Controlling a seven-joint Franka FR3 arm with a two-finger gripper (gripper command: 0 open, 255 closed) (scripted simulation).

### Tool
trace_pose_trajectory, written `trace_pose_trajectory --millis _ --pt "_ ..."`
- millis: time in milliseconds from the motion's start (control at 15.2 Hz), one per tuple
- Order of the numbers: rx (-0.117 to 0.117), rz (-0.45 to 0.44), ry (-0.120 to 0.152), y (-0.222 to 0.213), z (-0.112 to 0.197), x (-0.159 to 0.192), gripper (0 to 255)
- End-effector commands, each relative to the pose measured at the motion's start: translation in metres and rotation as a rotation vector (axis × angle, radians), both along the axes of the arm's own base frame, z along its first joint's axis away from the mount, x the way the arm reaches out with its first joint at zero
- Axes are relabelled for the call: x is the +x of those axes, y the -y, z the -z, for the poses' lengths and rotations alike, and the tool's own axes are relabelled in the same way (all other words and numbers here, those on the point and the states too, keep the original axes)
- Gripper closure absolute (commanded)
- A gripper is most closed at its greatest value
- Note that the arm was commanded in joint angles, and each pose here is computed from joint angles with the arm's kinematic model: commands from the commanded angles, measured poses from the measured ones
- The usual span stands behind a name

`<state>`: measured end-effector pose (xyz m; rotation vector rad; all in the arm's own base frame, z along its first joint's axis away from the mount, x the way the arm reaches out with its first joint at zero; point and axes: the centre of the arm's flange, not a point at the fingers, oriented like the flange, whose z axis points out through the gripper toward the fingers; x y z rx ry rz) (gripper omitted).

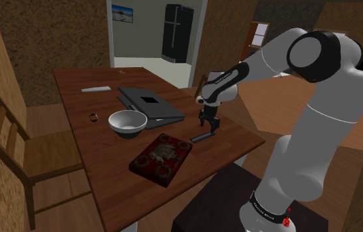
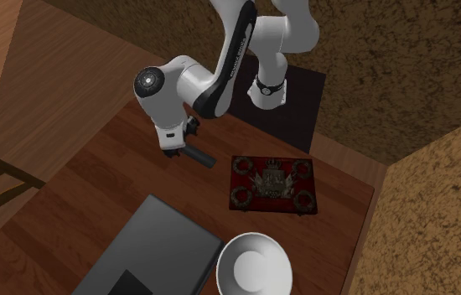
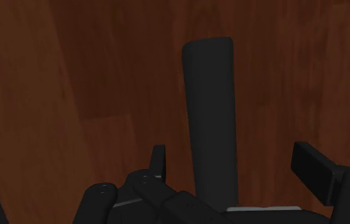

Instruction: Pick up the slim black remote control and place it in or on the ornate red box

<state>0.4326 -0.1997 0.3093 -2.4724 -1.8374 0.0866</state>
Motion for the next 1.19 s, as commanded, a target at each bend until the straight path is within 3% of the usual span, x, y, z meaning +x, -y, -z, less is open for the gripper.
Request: trace_pose_trajectory --millis 0,330,858,924,1122 --pt "-0.001 -0.015 0.000 0.001 0.013 0.002 0" --pt "-0.001 -0.015 0.000 0.000 0.037 0.000 0" --pt "-0.001 -0.015 0.000 0.000 0.037 0.000 0" --pt "-0.001 -0.015 0.000 0.000 0.037 0.000 255" --pt "-0.001 -0.015 0.000 0.000 0.037 0.000 255"
